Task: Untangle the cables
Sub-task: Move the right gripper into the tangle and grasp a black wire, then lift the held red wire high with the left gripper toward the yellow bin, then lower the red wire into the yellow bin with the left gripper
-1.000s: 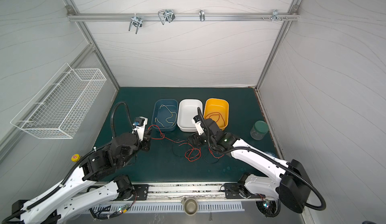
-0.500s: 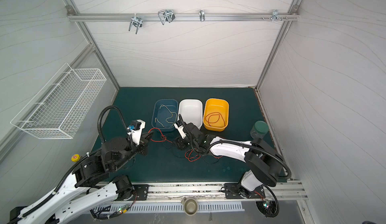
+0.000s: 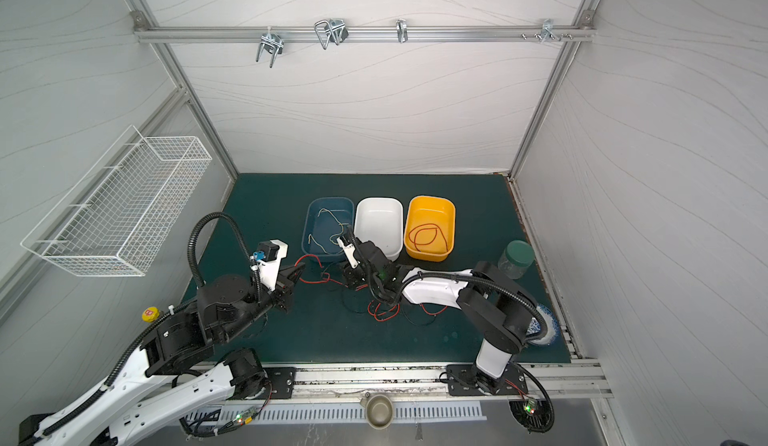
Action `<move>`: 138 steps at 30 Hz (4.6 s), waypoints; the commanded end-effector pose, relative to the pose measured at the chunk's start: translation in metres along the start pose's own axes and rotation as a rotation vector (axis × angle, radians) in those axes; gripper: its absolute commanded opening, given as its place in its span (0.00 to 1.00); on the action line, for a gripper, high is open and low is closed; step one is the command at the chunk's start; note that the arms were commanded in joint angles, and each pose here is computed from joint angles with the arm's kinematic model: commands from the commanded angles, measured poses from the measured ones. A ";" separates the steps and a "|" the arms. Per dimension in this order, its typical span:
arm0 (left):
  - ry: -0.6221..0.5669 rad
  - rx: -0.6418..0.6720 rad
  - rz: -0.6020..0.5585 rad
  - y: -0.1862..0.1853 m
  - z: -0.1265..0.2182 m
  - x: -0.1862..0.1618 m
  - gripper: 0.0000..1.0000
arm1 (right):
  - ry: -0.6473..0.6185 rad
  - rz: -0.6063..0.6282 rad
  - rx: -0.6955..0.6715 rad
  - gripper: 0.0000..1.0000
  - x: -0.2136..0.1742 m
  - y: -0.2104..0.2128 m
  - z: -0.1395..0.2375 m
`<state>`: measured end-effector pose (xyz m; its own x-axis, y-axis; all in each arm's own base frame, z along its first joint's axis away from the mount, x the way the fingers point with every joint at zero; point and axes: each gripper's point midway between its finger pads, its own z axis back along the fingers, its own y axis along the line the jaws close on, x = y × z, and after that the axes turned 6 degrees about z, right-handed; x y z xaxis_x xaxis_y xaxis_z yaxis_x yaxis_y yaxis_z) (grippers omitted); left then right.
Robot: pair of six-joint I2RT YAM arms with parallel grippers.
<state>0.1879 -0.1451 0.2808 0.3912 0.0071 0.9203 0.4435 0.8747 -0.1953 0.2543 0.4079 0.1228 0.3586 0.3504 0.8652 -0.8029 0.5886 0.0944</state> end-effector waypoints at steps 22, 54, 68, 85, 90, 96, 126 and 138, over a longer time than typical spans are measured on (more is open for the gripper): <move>-0.290 -0.103 0.185 0.004 0.086 0.085 0.00 | 0.029 -0.013 -0.134 0.00 -0.021 -0.027 0.038; -0.242 -0.315 0.123 -0.094 0.059 0.217 0.00 | -0.001 -0.118 -0.168 0.00 -0.082 -0.054 0.147; -0.314 -0.313 0.034 -0.145 -0.034 0.273 0.00 | -0.201 -0.117 -0.129 0.00 -0.062 -0.053 0.187; -0.344 -0.397 0.148 -0.177 -0.165 0.296 0.00 | -0.357 -0.140 -0.091 0.00 -0.051 -0.056 0.215; -0.287 -0.405 0.150 -0.185 -0.204 0.274 0.00 | -0.354 -0.134 -0.074 0.00 -0.050 -0.053 0.214; -0.221 -0.376 0.140 -0.184 -0.244 0.241 0.00 | -0.359 -0.133 -0.062 0.00 -0.048 -0.052 0.214; 0.249 -0.173 0.078 -0.154 -0.382 0.037 0.00 | -0.368 -0.156 -0.053 0.00 -0.048 -0.054 0.217; 0.388 -0.137 0.062 -0.146 -0.402 -0.017 0.00 | -0.366 -0.165 -0.061 0.00 -0.049 -0.056 0.217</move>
<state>0.4355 -0.4610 0.1516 0.6963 -0.1453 0.7029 0.4897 0.8122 -0.3171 0.1783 0.1999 0.1797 0.2797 -0.0141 0.9600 -0.7153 0.6639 0.2182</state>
